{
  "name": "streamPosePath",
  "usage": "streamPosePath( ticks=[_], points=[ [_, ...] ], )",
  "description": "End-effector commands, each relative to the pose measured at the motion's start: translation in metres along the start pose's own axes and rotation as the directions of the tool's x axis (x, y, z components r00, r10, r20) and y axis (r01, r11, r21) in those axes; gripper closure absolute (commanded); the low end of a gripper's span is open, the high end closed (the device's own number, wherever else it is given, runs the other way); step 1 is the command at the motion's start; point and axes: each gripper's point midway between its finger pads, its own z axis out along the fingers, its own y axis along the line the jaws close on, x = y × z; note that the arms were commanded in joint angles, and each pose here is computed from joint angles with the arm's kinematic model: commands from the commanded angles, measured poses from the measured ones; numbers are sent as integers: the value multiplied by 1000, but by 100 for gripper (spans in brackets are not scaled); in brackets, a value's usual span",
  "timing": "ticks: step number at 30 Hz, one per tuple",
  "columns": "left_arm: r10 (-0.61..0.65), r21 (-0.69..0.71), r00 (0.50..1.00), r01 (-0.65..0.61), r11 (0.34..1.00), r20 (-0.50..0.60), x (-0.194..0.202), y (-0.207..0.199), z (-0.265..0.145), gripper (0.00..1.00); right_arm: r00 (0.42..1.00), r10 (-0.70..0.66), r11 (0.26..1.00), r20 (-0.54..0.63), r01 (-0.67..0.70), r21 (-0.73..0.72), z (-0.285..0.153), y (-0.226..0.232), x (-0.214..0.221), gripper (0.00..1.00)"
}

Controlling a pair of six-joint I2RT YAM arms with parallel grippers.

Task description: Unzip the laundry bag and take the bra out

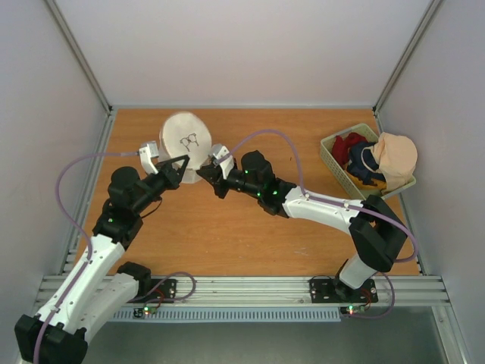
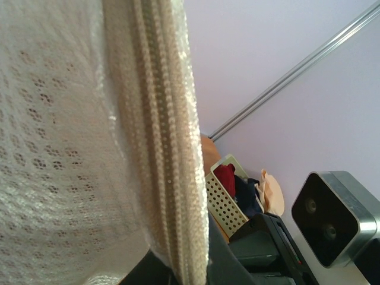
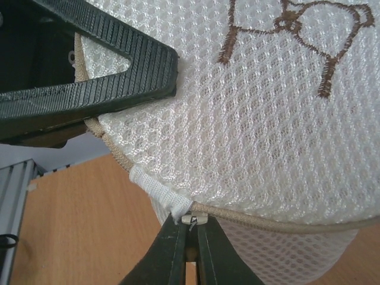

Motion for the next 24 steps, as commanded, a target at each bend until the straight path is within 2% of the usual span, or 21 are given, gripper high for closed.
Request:
streamPosePath(
  ticks=[1,4,6,12,17,20,24],
  points=[
    [40,77,998,-44,996,50,-12,-18,-3,99,998,-46,999,48,45,12,-1,0,-22,99],
    [100,109,994,-104,989,38,-9,-25,-5,99,996,-89,990,0,88,105,-7,-16,-16,99],
    [189,138,981,-192,972,33,-5,-31,-7,99,990,-121,976,-67,131,175,-13,-33,-6,99],
    [410,228,911,-392,891,-34,22,-35,-10,99,966,-128,932,-226,195,304,-41,-83,22,99],
    [392,268,914,-354,896,-102,39,-33,-12,99,941,-156,889,-299,266,372,-65,-105,26,99],
    [345,306,927,-290,907,-146,48,-35,-12,99,931,-182,869,-318,303,391,-72,-107,22,99],
    [279,276,940,-221,936,-194,55,-26,-9,99,917,-188,879,-351,317,356,-79,-100,28,99]
  ],
)
